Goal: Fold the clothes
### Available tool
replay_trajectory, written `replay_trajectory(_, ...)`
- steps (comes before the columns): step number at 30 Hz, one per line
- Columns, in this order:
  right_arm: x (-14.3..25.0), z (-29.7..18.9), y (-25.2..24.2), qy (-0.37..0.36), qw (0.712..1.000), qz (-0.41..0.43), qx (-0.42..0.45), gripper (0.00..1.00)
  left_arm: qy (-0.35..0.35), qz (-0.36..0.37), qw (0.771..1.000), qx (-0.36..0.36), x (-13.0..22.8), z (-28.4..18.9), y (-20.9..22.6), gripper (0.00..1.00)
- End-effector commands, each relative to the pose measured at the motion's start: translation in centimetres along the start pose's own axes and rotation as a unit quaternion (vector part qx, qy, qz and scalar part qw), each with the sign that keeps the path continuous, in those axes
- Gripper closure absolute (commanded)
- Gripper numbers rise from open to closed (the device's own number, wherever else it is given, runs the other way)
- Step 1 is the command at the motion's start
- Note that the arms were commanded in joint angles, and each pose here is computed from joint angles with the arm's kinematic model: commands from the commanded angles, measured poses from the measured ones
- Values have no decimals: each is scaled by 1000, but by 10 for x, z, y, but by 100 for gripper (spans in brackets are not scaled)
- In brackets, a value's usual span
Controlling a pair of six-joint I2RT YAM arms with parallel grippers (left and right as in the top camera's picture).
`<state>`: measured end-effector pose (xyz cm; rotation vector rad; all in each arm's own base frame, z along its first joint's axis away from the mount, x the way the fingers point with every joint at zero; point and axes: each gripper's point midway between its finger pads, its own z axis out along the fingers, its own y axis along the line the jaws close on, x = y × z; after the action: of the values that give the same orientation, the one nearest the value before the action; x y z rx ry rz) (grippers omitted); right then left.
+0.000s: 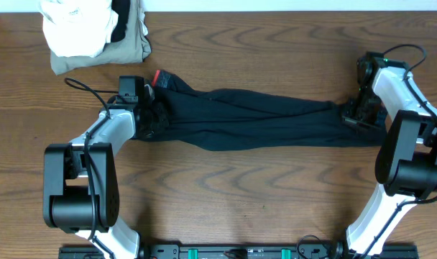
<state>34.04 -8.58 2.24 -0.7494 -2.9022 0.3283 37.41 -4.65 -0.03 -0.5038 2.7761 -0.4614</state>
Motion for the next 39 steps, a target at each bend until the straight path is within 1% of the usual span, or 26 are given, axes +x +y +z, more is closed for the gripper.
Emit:
replay_trajectory(1, -8, -34, 16, -37, 999, -12, -35, 99, -1, -14, 999, -31, 0, 1, 16, 93)
replay_trajectory(4, -1, -51, 37, -45, 995, -43, -84, 99, -1, -14, 999, -31, 0, 1, 16, 93)
replay_trajectory(6, 5, -65, 58, -54, 987, -85, -126, 99, -1, -14, 999, -31, 0, 1, 16, 93)
replay_trajectory(7, 10, -77, 74, -67, 977, -128, -157, 99, -1, -14, 999, -31, 0, 1, 16, 93)
replay_trajectory(9, 15, -89, 92, -86, 964, -174, -182, 98, -1, -14, 999, -31, 0, 1, 16, 93)
replay_trajectory(10, 17, -96, 101, -99, 957, -196, -190, 95, -1, -14, 999, -31, 0, 1, 16, 93)
replay_trajectory(11, 18, -101, 111, -114, 949, -219, -194, 90, -1, -14, 999, -31, 0, 1, 16, 93)
replay_trajectory(12, 18, -106, 122, -128, 942, -237, -197, 80, -1, -14, 999, -31, 0, 1, 16, 93)
replay_trajectory(13, 19, -109, 132, -142, 935, -256, -200, 68, -1, -14, 999, -31, 0, 1, 16, 93)
replay_trajectory(14, 20, -111, 141, -153, 929, -271, -202, 59, -1, -14, 999, -31, 0, 1, 16, 93)
replay_trajectory(15, 21, -113, 153, -163, 921, -289, -204, 52, -1, -14, 999, -31, 0, 1, 16, 93)
replay_trajectory(17, 26, -113, 172, -173, 911, -312, -208, 47, -1, -14, 999, -31, 0, 1, 16, 93)
replay_trajectory(19, 33, -113, 189, -178, 902, -330, -212, 47, -1, -14, 999, -31, 0, 1, 16, 93)
replay_trajectory(23, 50, -109, 227, -188, 874, -387, -226, 44, -1, -14, 999, -31, 0, 1, 16, 93)
replay_trajectory(28, 69, -92, 264, -195, 841, -455, -218, 41, -1, -14, 999, -31, 0, 1, 16, 93)
replay_trajectory(34, 74, -76, 277, -192, 838, -468, -205, 43, -1, -14, 999, -31, 0, 1, 16, 93)
replay_trajectory(39, 75, -65, 279, -183, 840, -470, -201, 53, -2, -14, 999, -31, 0, 1, 16, 93)
